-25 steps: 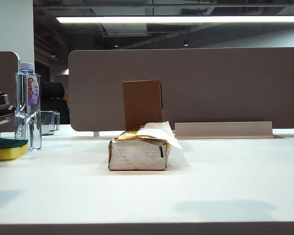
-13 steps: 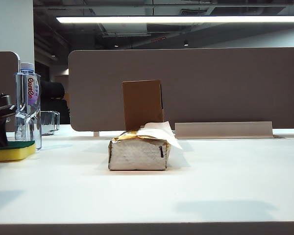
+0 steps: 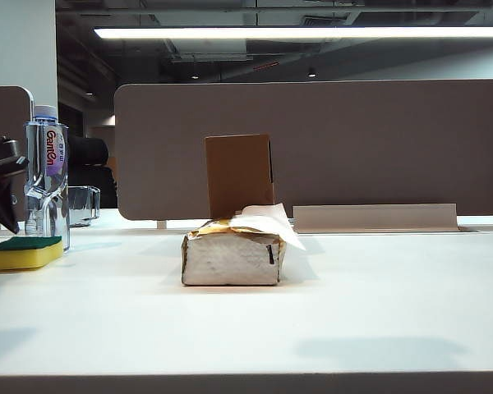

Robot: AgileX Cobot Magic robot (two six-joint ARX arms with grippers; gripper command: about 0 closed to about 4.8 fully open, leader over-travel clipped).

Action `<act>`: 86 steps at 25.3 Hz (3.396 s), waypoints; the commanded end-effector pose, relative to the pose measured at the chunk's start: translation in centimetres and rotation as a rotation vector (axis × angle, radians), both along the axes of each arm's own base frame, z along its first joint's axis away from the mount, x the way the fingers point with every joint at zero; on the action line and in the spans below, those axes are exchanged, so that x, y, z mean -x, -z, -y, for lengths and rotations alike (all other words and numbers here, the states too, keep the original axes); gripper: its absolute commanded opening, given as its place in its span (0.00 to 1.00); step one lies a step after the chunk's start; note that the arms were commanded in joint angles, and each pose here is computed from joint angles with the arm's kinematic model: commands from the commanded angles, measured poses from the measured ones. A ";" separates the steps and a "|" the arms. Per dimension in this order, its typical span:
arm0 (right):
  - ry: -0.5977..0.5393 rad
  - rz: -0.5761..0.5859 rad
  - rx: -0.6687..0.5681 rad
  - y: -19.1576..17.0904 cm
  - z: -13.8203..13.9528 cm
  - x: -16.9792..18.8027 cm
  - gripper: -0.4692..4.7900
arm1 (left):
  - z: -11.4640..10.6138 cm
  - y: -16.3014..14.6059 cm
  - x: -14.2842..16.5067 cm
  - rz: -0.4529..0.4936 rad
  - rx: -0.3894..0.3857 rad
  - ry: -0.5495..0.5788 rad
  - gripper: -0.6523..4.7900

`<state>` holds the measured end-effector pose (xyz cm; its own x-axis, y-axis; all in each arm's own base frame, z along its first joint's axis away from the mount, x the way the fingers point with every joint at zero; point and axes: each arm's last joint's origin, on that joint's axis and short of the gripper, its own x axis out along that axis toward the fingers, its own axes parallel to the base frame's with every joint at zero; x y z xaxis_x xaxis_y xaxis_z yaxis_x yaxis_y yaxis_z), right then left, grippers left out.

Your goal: Move the sponge from right to left to wipe the table, avoiding obstacles on the table, and finally reaching the bottle of mineral water.

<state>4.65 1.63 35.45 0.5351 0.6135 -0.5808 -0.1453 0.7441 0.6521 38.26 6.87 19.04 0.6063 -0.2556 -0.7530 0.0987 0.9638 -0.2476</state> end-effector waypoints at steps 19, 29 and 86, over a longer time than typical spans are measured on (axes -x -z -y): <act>-0.043 0.080 0.034 -0.3 0.0 -0.1 0.48 | 4.1 -13.9 7.5 0.303 0.051 0.135 0.47; -0.028 0.228 0.080 -0.9 0.0 0.5 0.48 | 8.1 -19.1 13.1 0.458 0.046 0.271 0.47; 0.348 0.733 0.435 5.9 1.1 2.9 0.08 | 7.3 -13.2 36.1 0.831 -0.189 -0.036 0.27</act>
<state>1.75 0.55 29.37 0.9642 0.1741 -0.2000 -0.1466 0.9785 0.1451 2.27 -0.47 32.30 0.9801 -0.1603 -0.1172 0.1671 0.9847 0.0498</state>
